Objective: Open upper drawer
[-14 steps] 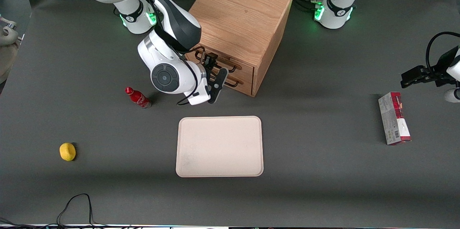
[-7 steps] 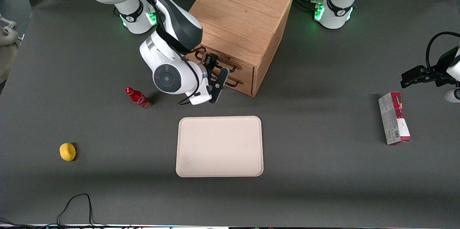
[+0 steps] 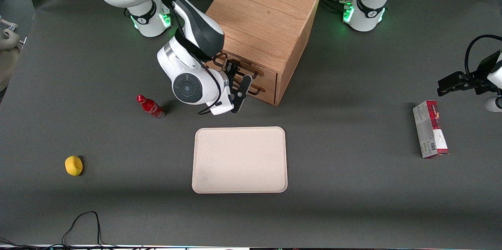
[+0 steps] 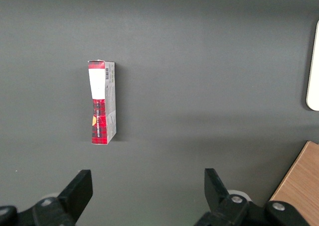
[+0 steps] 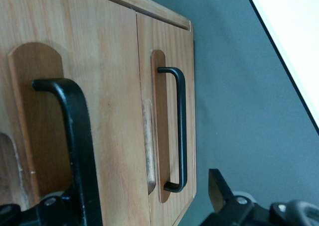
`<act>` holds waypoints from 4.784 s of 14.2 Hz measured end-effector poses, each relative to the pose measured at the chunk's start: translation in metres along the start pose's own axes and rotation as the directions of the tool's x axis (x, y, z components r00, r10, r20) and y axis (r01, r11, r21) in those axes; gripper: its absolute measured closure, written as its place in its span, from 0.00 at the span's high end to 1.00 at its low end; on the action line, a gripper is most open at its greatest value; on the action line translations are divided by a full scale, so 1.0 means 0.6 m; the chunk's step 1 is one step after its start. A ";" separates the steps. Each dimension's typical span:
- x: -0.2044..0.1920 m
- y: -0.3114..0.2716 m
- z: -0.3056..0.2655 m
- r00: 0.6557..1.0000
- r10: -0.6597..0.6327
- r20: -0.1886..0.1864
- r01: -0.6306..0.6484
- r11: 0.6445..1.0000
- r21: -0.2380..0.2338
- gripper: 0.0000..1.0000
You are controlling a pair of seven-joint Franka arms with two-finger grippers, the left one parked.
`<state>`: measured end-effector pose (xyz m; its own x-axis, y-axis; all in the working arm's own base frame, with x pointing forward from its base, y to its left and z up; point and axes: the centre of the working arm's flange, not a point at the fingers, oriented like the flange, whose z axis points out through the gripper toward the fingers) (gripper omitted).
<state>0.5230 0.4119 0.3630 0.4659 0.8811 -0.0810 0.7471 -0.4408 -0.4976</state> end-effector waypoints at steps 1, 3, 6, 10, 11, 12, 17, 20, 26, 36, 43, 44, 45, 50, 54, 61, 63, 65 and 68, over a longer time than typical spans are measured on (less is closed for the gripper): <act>0.000 0.000 0.000 1.000 0.000 0.000 0.000 1.000 0.000 1.00; 0.000 0.001 0.000 1.000 0.001 0.000 -0.001 1.000 0.000 1.00; 0.000 0.003 -0.002 1.000 -0.019 -0.005 0.019 1.000 -0.003 1.00; -0.009 0.032 -0.021 0.999 -0.007 -0.036 0.007 1.000 -0.019 1.00; -0.014 0.045 -0.028 0.999 0.000 -0.044 -0.001 1.000 -0.019 1.00; -0.019 0.056 -0.033 0.999 0.006 -0.050 -0.007 1.000 -0.019 1.00; -0.028 0.093 -0.056 0.996 0.022 -0.083 -0.023 1.000 -0.019 1.00; -0.026 0.110 -0.064 0.995 0.023 -0.099 -0.025 1.000 -0.019 1.00; -0.029 0.145 -0.082 0.991 0.029 -0.131 -0.032 0.999 -0.021 1.00; -0.035 0.188 -0.113 0.982 0.051 -0.181 -0.057 0.998 -0.027 1.00; -0.045 0.211 -0.137 0.976 0.056 -0.212 -0.065 0.997 -0.036 1.00; -0.046 0.214 -0.140 0.975 0.058 -0.216 -0.067 0.997 -0.037 1.00; -0.048 0.219 -0.143 0.973 0.061 -0.221 -0.071 0.997 -0.037 1.00; -0.067 0.250 -0.168 0.958 0.087 -0.274 -0.100 0.994 -0.032 1.00; -0.076 0.260 -0.182 0.952 0.095 -0.292 -0.108 0.994 -0.031 1.00; -0.094 0.278 -0.203 0.943 0.109 -0.316 -0.126 0.991 -0.035 1.00; -0.098 0.283 -0.205 0.941 0.111 -0.319 -0.129 0.991 -0.036 1.00; -0.099 0.284 -0.207 0.940 0.111 -0.322 -0.130 0.991 -0.037 1.00; -0.106 0.292 -0.220 0.933 0.115 -0.341 -0.139 0.989 -0.046 1.00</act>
<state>0.6867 0.2562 0.3949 0.6823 0.7131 0.1614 0.6962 -0.5662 -0.4413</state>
